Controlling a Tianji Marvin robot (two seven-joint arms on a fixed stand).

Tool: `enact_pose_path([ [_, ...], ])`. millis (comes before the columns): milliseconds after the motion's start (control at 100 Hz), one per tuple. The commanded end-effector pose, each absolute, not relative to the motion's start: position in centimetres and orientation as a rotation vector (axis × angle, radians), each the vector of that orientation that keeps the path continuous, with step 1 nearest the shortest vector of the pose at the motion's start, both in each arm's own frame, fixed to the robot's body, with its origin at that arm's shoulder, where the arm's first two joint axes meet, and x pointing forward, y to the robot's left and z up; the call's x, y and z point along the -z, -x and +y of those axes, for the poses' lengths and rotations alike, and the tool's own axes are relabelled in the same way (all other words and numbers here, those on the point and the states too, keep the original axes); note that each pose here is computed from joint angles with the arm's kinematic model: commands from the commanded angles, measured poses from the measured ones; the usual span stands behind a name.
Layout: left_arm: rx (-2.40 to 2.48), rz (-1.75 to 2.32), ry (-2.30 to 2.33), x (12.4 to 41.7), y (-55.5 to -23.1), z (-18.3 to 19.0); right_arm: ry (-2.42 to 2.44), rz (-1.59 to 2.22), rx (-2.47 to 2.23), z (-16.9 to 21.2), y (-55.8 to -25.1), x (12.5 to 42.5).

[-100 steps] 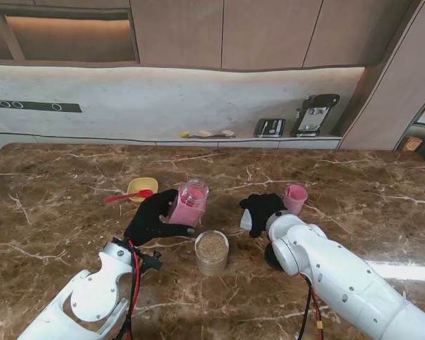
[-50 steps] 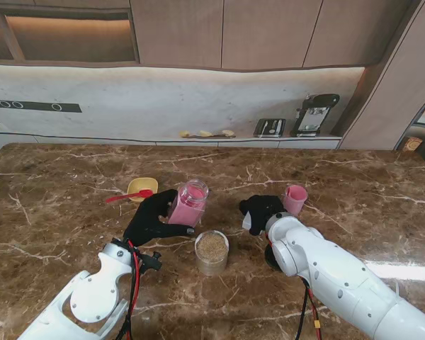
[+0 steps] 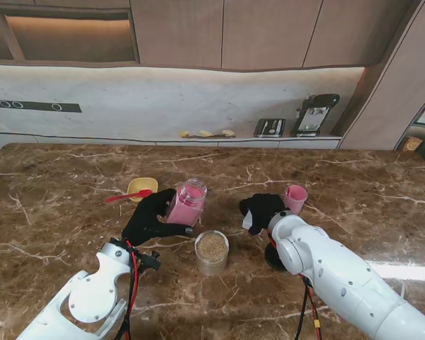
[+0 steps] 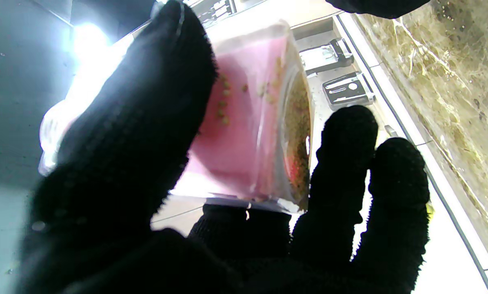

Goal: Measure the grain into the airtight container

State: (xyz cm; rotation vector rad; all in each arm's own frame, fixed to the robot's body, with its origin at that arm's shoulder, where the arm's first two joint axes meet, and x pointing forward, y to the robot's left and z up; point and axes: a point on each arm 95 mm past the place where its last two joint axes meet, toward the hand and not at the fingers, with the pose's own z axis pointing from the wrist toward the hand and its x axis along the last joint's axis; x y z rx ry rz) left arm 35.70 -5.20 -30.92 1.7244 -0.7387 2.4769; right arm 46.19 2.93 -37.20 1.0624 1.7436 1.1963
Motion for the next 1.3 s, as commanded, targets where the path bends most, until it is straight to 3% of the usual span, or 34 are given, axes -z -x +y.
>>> enact_pose_path([
  [0,-2.475,-0.741,-1.729,31.0,-35.5,-5.2,-1.055,1.737,-1.213,3.2,-45.9,36.5],
  [300,-2.478,-0.741,-1.724,30.9,-35.5,-5.1,-1.04,1.661,-1.326,3.2,-45.6,32.1],
  [870,-2.461,-0.793,-1.674,30.8,-35.5,-6.1,-1.237,1.415,-1.69,1.0,-43.1,18.6],
  [1290,-2.443,-0.829,-1.666,30.9,-35.5,-6.5,-1.339,1.384,-1.89,1.0,-40.8,14.3],
])
